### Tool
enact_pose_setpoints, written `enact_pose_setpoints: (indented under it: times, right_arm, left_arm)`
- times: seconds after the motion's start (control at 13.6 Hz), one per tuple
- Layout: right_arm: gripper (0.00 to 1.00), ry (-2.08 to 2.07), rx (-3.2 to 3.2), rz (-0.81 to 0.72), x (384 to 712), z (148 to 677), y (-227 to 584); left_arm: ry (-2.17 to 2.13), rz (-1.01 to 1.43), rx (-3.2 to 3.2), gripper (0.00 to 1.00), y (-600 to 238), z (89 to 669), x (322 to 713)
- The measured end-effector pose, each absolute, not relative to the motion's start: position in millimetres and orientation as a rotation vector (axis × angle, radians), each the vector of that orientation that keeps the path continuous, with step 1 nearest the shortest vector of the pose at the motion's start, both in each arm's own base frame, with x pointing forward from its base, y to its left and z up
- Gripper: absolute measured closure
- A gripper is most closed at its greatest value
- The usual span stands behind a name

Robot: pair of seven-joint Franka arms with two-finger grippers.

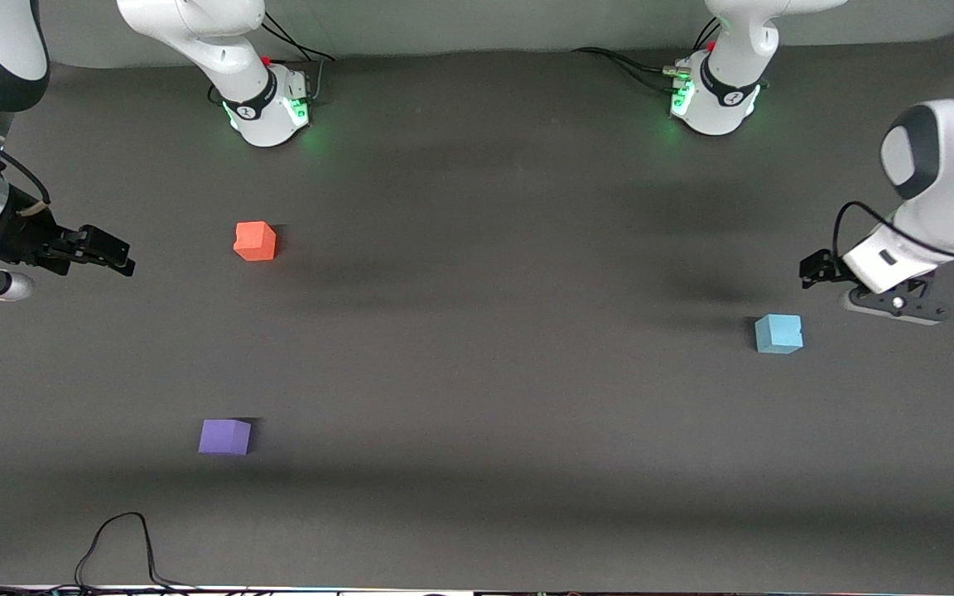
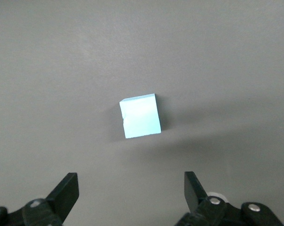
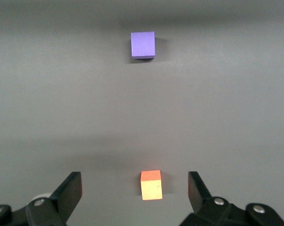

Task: Place blue block between orange and purple blocks
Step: 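Reach the left gripper down over the light blue block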

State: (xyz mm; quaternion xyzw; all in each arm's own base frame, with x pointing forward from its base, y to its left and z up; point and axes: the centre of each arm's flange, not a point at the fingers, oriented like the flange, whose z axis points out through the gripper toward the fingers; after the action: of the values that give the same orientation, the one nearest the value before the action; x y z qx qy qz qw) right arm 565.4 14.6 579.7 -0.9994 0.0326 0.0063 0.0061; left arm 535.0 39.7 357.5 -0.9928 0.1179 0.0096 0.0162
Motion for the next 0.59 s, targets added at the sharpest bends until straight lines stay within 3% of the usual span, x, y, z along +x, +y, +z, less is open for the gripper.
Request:
enact_pose_setpoints:
  times: [0.59]
  right_arm:
    - [0.00, 0.097, -3.128, 0.024, 565.7, 578.7, 16.6]
  left_arm:
    - [0.388, -0.077, -3.079, 0.00, 36.8, 237.9, 552.2]
